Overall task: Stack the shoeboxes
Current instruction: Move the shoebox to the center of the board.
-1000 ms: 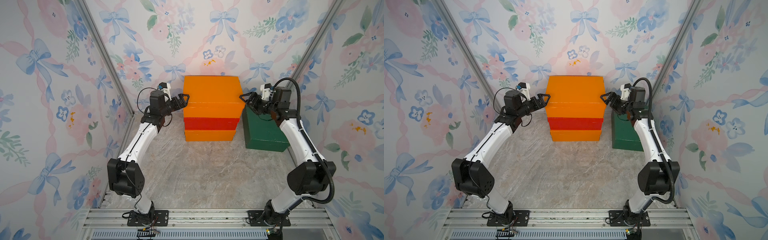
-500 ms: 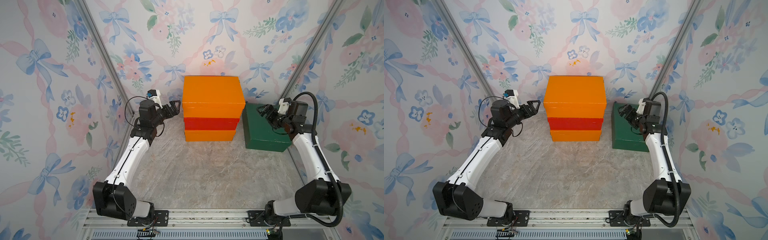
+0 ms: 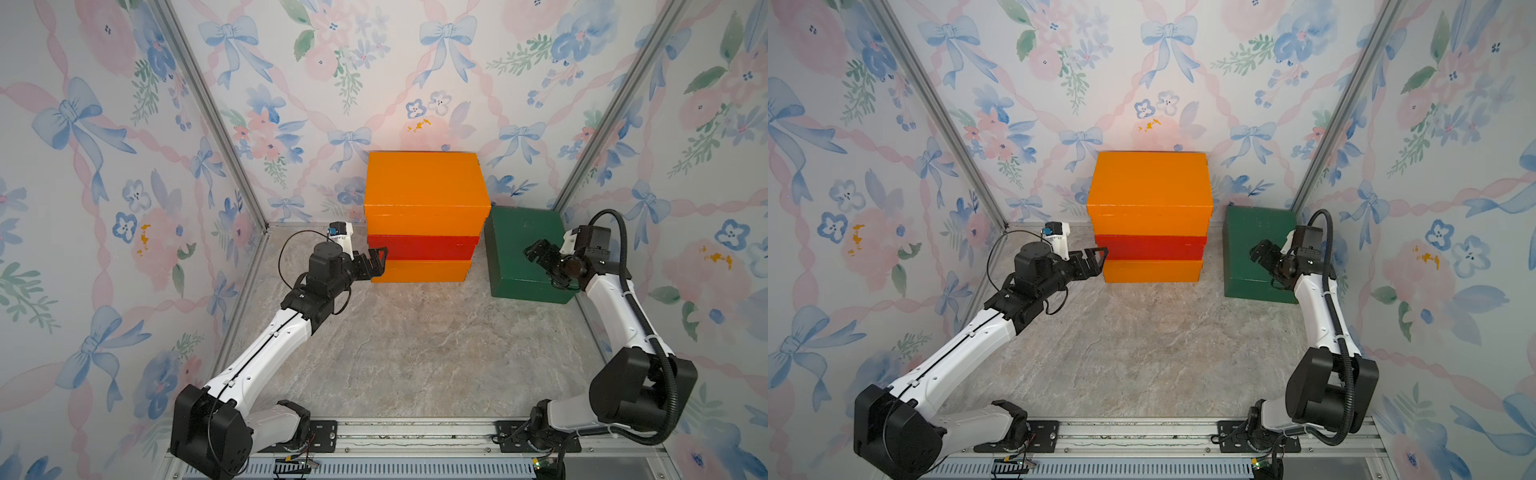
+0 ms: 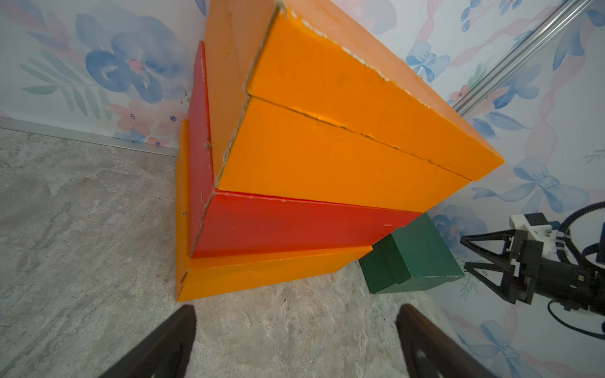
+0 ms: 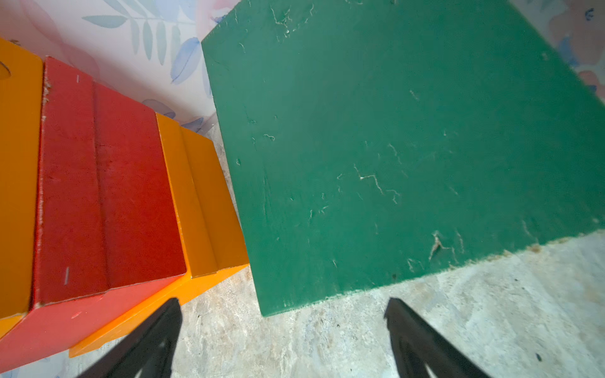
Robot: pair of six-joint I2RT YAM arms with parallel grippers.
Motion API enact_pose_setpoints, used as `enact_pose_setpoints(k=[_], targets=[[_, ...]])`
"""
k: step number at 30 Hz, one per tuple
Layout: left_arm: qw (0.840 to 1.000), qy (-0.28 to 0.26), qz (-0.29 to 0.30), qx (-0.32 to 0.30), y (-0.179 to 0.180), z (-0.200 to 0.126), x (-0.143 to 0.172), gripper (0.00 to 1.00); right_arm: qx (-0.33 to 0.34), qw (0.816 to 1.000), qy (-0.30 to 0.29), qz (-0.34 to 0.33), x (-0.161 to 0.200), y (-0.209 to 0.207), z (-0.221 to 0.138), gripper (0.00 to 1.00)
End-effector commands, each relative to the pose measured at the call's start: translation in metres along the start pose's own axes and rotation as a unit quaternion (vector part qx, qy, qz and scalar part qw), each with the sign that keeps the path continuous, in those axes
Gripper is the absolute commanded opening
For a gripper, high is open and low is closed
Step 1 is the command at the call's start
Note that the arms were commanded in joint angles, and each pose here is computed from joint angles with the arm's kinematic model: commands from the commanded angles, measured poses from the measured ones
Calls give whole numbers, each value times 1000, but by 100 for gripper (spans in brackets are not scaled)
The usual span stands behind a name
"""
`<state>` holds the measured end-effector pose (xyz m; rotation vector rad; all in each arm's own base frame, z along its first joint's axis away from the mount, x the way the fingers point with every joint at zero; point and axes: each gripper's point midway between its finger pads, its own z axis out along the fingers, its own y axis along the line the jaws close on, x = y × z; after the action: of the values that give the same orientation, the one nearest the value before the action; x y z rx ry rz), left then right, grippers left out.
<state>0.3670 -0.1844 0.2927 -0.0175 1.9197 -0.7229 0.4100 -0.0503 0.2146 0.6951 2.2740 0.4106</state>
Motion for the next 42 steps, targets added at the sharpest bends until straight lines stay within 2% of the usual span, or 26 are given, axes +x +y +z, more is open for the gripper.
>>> enact_pose_setpoints(k=[1,14,21,30,42], targets=[[999,-35,13,11,-10,-15,-8,98,26,1000,13,-9,6,-16,12,97],[998,-39,1,43,-20,-42,22,98,74,997,30,-23,-1,-34,49,97],[998,-43,-1,46,-18,-49,26,98,89,995,44,-27,1,-42,63,97],[998,-45,-3,52,-22,-49,24,98,101,992,67,-43,22,-44,71,97],[998,-44,-2,51,-22,-48,26,98,118,984,116,-68,83,-49,80,97]])
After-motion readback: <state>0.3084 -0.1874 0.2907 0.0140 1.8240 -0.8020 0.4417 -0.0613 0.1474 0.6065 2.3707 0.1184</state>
